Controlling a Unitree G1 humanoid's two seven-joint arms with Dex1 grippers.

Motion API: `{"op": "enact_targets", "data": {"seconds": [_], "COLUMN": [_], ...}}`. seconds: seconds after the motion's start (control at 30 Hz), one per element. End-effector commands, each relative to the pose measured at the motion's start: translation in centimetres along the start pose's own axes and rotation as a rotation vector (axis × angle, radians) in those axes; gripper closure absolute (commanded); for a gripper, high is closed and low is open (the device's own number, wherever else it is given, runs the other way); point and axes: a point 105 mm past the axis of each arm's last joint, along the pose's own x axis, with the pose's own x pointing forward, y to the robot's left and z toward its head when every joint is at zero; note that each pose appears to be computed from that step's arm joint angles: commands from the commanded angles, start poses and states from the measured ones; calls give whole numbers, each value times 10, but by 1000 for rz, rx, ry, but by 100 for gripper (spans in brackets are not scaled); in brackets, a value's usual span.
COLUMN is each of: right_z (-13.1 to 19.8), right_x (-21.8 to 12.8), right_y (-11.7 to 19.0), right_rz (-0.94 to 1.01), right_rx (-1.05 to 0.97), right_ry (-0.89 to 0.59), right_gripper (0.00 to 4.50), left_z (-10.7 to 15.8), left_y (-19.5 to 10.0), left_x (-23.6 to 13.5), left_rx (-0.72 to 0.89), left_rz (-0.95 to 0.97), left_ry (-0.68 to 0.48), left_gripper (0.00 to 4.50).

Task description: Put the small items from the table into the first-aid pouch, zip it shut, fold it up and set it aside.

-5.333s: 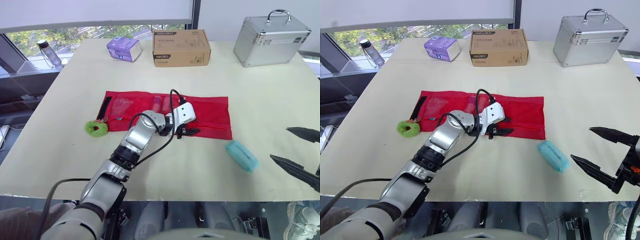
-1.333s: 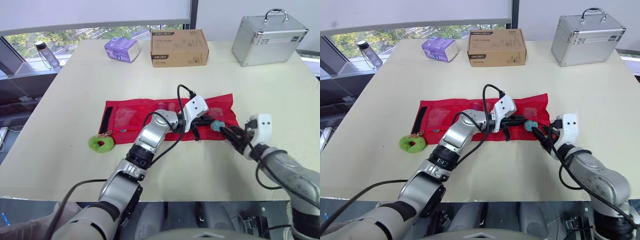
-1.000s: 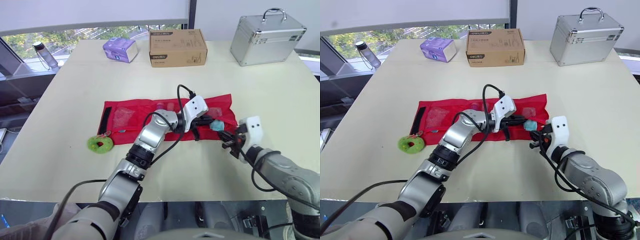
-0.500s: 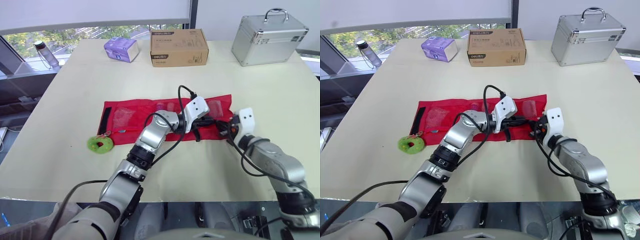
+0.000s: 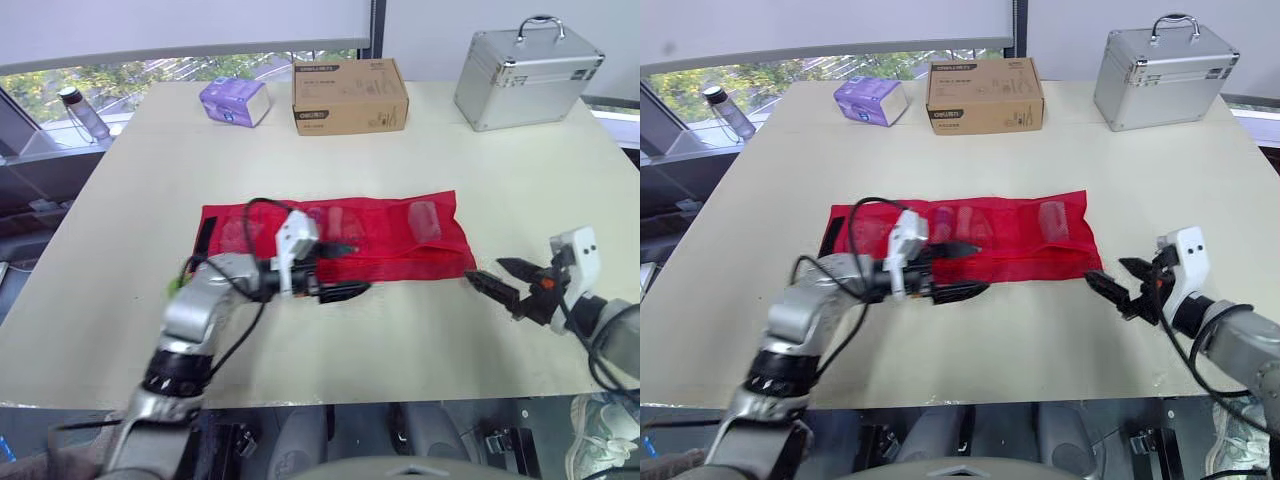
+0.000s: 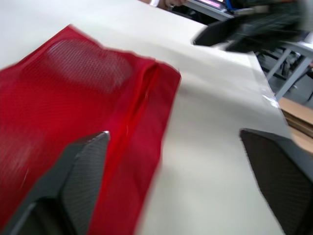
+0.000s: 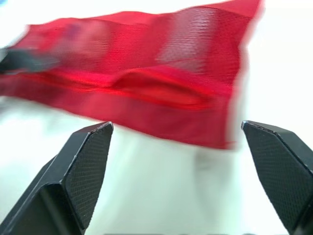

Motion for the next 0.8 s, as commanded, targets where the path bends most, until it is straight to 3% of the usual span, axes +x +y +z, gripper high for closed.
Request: {"op": "enact_targets", "data": {"seconds": [0.03,0.2,0.43,0.5,0.53,0.67,0.73,0.77,0.8], "right_z": [9,17,25,25,25,29,35,38,41], "right_x": [17,47,82,82,83,76,67,61,55], "right_y": [-15,-31,-11,-9,-6,-7,-15,-19,-22], "right_rz": [-15,-14,184,219,233,243,206,186,168], "right_rx": [60,164,246,239,232,206,189,174,160], "right_ry": [28,58,109,122,124,102,77,70,63], "right_gripper": [0,0,0,78,141,288,404,445,448], "left_z": [18,19,36,42,45,55,61,63,66], "left_y": [-27,-41,-50,-52,-52,-56,-60,-61,-63], "left_x": [-31,-67,-85,-82,-82,-74,-67,-63,-61], "left_rx": [22,-2,15,25,33,46,49,51,51], "left_rz": [-29,31,29,20,16,-5,-29,-40,-52], "left_ry": [-63,-55,-81,-92,-98,-120,-139,-147,-156], "left_gripper": [7,7,7,0,0,0,0,0,0]}}
